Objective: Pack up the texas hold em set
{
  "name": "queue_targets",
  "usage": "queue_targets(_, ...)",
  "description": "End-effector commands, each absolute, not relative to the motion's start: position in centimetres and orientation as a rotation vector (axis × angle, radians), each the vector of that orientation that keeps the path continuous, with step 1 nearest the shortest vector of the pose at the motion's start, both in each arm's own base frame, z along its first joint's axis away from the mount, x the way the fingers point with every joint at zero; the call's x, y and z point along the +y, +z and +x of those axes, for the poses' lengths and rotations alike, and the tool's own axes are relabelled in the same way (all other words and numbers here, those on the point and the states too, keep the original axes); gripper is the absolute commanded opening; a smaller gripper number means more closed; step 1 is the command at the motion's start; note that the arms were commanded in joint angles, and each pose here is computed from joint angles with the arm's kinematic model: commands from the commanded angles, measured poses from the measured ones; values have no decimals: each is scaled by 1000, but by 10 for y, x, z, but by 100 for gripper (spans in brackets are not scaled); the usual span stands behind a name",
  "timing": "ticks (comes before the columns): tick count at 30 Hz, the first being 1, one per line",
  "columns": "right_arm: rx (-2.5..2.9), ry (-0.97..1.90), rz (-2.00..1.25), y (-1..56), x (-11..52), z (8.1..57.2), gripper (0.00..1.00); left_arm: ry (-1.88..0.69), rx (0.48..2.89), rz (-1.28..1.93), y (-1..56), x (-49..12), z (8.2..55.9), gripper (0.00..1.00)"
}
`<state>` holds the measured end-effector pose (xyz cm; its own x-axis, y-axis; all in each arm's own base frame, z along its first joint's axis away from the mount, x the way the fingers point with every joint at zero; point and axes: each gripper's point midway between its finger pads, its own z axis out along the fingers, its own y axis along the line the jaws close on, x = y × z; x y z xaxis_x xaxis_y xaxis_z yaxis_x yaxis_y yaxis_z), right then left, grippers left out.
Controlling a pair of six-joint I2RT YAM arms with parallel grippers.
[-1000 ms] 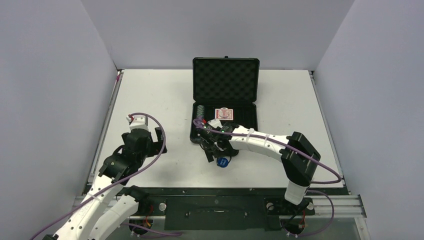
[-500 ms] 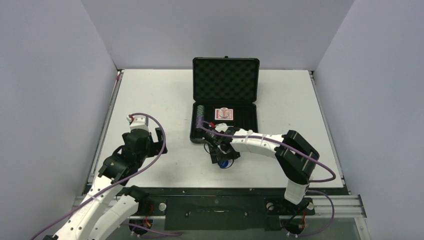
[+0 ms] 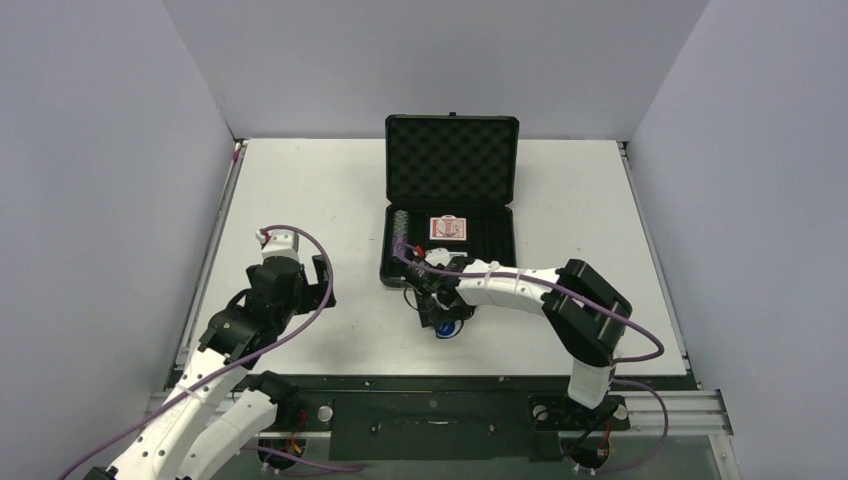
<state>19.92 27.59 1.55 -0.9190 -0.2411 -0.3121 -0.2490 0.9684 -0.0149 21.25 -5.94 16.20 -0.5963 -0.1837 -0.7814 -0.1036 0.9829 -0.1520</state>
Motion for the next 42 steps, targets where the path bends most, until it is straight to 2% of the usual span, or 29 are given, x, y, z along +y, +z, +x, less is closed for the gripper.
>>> queue_targets(1, 2821, 8, -394, 5, 273, 191, 53, -137, 2153, -202, 181, -62, 222, 96)
queue_targets(12, 2839, 9, -403, 8, 262, 179, 57, -134, 2147, -207, 182, -61, 221, 96)
queue_targets(22, 2859, 69, -393, 2, 265, 171, 56, -136, 2152, -205, 181, -61, 221, 96)
queue_targets(27, 2872, 72, -392, -3, 266, 168, 52, -137, 2145, -208, 183, -61, 221, 96)
queue_targets(35, 2878, 43, -401, -8, 261, 164, 38, -139, 2137, -210, 184, -60, 221, 96)
queue_targets(42, 2828, -4, -441, 15, 264, 169, 34, -146, 2128, -210, 186, -60, 220, 96)
